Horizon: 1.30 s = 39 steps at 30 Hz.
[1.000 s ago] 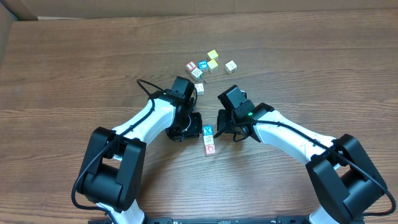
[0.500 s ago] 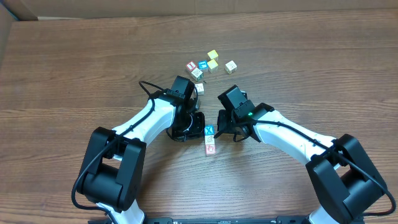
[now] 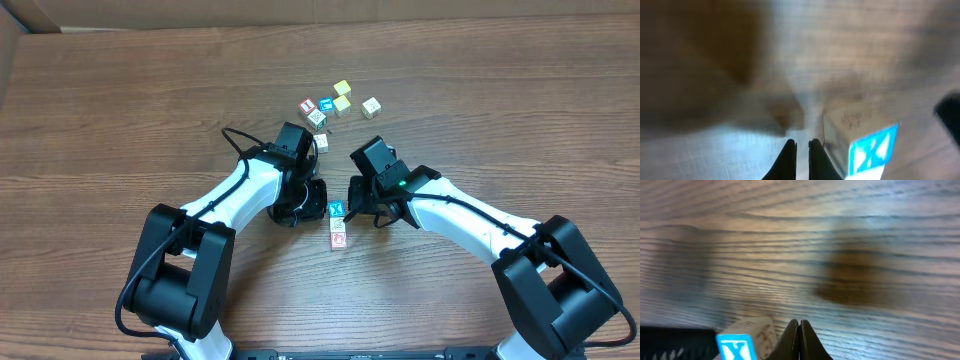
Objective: Flip 3 blocks
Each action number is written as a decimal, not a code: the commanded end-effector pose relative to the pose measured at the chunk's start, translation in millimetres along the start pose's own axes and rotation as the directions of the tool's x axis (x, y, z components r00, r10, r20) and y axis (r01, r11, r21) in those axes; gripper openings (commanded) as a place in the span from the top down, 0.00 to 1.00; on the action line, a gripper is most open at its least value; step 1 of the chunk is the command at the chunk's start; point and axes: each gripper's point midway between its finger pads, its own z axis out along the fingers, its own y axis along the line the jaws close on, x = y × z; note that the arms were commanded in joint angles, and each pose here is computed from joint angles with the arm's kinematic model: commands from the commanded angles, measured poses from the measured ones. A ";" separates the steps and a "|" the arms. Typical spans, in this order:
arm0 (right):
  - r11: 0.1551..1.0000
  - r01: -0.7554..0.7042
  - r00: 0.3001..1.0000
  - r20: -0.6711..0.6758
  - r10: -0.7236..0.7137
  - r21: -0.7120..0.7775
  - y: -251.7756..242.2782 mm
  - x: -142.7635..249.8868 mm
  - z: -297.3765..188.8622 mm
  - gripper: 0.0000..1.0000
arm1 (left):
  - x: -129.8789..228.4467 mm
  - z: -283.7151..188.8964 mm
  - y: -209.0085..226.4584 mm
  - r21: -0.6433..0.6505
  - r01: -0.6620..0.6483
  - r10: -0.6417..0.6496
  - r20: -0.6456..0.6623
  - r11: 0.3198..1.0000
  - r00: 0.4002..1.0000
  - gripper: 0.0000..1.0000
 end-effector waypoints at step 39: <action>0.889 0.279 0.956 0.022 -0.292 -0.364 46.0 -9.0 7.1 0.96 | -36.7 -28.0 78.5 -0.059 0.218 -0.210 0.116 0.974 0.971 0.96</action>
